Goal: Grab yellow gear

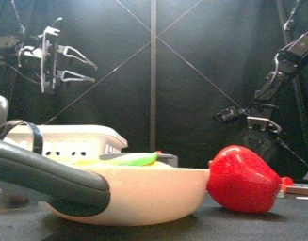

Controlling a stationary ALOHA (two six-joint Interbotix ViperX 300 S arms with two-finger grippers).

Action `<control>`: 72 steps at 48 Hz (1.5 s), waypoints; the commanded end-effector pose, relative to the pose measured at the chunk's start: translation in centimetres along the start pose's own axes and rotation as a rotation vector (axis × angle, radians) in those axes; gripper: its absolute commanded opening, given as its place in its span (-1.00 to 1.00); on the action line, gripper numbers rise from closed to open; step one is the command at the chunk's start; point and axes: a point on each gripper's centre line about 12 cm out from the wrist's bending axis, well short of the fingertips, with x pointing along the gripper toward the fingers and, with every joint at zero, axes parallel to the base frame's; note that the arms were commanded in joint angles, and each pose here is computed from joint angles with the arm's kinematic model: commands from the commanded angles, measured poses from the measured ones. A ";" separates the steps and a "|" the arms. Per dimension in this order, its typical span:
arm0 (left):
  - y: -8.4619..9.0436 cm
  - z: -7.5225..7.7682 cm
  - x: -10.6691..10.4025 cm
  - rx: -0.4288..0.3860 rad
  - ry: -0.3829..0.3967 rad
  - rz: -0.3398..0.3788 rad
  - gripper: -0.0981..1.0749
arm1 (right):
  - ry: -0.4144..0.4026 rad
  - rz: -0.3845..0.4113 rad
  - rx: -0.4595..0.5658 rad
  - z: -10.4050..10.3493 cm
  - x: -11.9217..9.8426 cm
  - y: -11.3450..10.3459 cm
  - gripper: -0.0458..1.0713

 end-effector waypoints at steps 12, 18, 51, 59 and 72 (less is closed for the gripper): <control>-0.1 0.4 0.2 0.002 -0.016 -0.002 0.49 | -0.021 -0.056 -0.012 0.9 0.3 -2.0 0.87; -0.1 0.5 0.2 0.004 -0.018 -0.002 0.49 | -0.030 -0.058 -0.011 1.2 0.5 -2.1 0.87; 0.1 0.3 0.1 0.001 -0.013 0.005 0.49 | 0.054 -0.053 -0.018 0.0 2.6 -2.0 0.84; 0.1 0.3 0.1 0.001 -0.013 0.005 0.49 | 0.054 -0.052 -0.020 0.0 2.5 -1.9 0.69; 0.1 0.3 0.1 -0.003 -0.014 0.004 0.49 | 0.050 -0.050 -0.035 0.2 1.2 -1.3 0.38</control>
